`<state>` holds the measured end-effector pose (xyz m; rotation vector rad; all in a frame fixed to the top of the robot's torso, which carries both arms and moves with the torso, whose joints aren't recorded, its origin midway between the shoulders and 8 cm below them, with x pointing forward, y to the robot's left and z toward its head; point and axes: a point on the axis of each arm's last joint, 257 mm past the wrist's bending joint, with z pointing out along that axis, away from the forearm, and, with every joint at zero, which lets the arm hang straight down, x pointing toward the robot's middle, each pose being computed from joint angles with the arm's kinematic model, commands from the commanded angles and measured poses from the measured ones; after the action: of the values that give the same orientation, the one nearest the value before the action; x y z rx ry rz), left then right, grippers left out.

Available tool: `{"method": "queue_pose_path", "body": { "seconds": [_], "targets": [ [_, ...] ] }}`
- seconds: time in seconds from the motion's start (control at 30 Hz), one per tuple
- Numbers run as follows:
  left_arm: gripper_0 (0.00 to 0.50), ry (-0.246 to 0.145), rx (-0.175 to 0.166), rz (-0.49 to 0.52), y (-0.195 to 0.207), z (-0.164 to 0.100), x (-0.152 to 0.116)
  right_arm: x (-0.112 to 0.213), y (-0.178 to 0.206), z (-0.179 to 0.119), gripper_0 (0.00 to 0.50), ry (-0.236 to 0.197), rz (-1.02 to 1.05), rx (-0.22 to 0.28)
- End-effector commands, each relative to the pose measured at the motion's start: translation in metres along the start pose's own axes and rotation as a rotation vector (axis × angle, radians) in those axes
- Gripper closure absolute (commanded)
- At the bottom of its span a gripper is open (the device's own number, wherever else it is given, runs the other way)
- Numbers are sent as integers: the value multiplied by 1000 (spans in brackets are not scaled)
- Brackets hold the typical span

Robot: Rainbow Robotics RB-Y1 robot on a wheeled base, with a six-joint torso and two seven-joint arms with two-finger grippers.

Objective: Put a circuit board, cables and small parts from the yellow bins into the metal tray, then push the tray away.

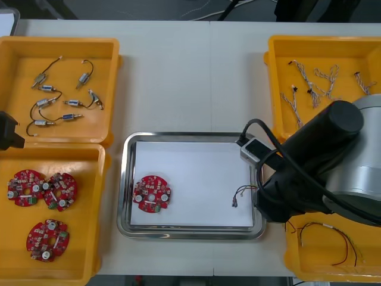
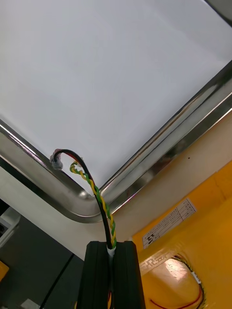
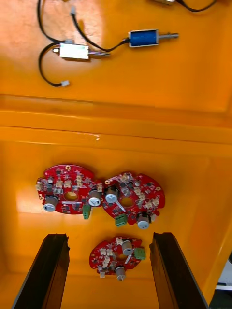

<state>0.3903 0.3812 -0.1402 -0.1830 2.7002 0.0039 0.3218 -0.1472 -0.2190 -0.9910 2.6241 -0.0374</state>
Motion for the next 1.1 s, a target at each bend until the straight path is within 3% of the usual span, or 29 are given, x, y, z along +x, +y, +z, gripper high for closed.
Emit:
{"method": "queue_pose_path", "body": {
  "seconds": [0.03,0.33,0.6,0.87,1.1],
  "targets": [
    [0,-50,-41,53,32,-8,-22,-24,14,3,500,-15,-31,7],
    [0,-67,-28,47,45,-6,-43,-53,33,12,500,-4,-69,-15],
    [0,-75,-13,54,43,-8,-63,-72,53,26,500,11,-136,19],
    [0,-109,13,142,48,-8,-93,-69,62,45,500,31,-193,13],
    [0,-130,9,264,45,6,-113,-69,65,65,500,21,-267,55]
  ]
}}
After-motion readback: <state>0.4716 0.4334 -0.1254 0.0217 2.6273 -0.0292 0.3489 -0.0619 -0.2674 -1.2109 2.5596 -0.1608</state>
